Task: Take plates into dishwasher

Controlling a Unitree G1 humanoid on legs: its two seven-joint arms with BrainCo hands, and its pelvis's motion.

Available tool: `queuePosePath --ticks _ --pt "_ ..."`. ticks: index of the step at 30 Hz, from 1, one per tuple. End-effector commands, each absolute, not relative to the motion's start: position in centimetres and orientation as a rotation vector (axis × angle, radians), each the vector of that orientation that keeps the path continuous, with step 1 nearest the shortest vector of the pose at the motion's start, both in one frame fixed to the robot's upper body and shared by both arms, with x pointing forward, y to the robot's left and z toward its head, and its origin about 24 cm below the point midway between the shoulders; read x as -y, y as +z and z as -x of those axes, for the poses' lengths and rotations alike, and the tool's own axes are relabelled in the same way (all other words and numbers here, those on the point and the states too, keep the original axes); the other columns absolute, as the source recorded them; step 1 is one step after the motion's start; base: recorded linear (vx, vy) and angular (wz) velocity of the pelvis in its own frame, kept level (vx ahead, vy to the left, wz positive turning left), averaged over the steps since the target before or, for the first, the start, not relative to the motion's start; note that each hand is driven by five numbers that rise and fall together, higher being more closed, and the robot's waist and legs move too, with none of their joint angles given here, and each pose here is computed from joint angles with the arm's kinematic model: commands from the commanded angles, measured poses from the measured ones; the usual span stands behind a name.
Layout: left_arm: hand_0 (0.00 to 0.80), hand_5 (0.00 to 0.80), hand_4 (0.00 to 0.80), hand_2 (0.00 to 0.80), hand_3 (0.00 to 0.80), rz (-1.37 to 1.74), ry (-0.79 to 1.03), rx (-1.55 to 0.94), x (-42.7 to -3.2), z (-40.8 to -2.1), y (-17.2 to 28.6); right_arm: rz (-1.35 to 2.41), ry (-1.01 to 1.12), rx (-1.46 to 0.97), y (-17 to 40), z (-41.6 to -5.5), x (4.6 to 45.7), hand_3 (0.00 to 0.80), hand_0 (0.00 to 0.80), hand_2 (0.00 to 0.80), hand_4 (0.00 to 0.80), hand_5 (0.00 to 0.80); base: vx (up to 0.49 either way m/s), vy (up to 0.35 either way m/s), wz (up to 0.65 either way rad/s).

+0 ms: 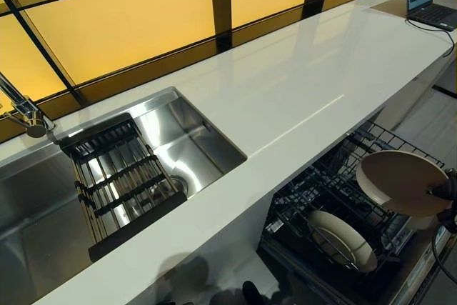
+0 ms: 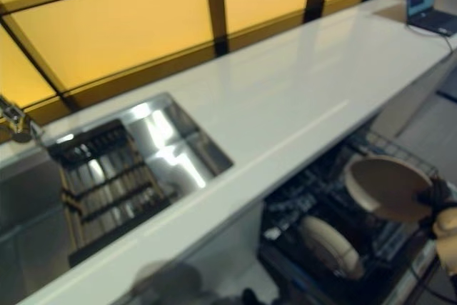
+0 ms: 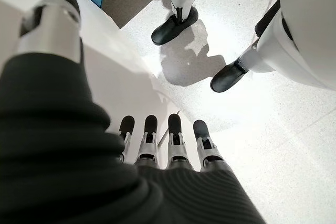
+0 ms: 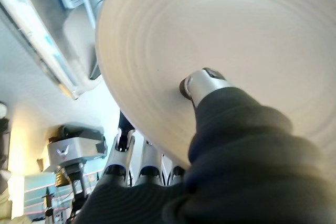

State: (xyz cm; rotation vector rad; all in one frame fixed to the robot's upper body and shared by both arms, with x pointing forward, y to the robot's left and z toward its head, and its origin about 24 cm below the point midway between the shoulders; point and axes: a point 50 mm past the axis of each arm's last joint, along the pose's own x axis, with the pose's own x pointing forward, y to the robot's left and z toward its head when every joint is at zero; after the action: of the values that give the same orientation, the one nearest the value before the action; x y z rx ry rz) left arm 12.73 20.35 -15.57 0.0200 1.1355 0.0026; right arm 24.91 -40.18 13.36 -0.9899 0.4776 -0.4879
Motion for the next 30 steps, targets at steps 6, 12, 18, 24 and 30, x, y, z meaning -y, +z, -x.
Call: queuePosePath --ticks 6,12,18,24,30 --pt "0.0 0.0 0.0 0.0 0.0 -0.043 0.036 -1.104 -21.8 -13.7 -15.0 0.945 -0.502 -0.349 15.6 -27.8 38.1 0.8 0.8 0.8 0.8 0.8 0.001 0.002 0.01" --pt "0.0 0.0 0.0 0.0 0.0 -0.037 0.041 -1.088 -21.6 -13.9 -14.9 0.968 -0.47 -0.392 14.4 -27.9 37.7 0.8 0.8 0.8 0.8 0.8 0.0 0.0 0.0" --pt "0.0 0.0 0.0 0.0 0.0 -0.035 0.031 -1.08 -21.5 -13.8 -14.9 1.006 -0.434 -0.446 13.1 -28.2 37.3 0.8 0.8 0.8 0.8 0.8 -0.011 0.0 0.09" --pt "0.0 0.0 0.0 0.0 0.0 -0.031 0.013 -1.069 -21.2 -14.2 -14.9 1.044 -0.395 -0.511 11.4 -28.5 36.9 0.8 0.8 0.8 0.8 0.8 -0.023 0.013 0.07" --pt "0.0 0.0 0.0 0.0 0.0 -0.026 -0.008 -1.056 -20.7 -14.5 -14.8 1.103 -0.33 -0.578 8.7 -28.1 36.3 0.8 0.8 0.8 0.8 0.8 -0.004 0.0 0.03"
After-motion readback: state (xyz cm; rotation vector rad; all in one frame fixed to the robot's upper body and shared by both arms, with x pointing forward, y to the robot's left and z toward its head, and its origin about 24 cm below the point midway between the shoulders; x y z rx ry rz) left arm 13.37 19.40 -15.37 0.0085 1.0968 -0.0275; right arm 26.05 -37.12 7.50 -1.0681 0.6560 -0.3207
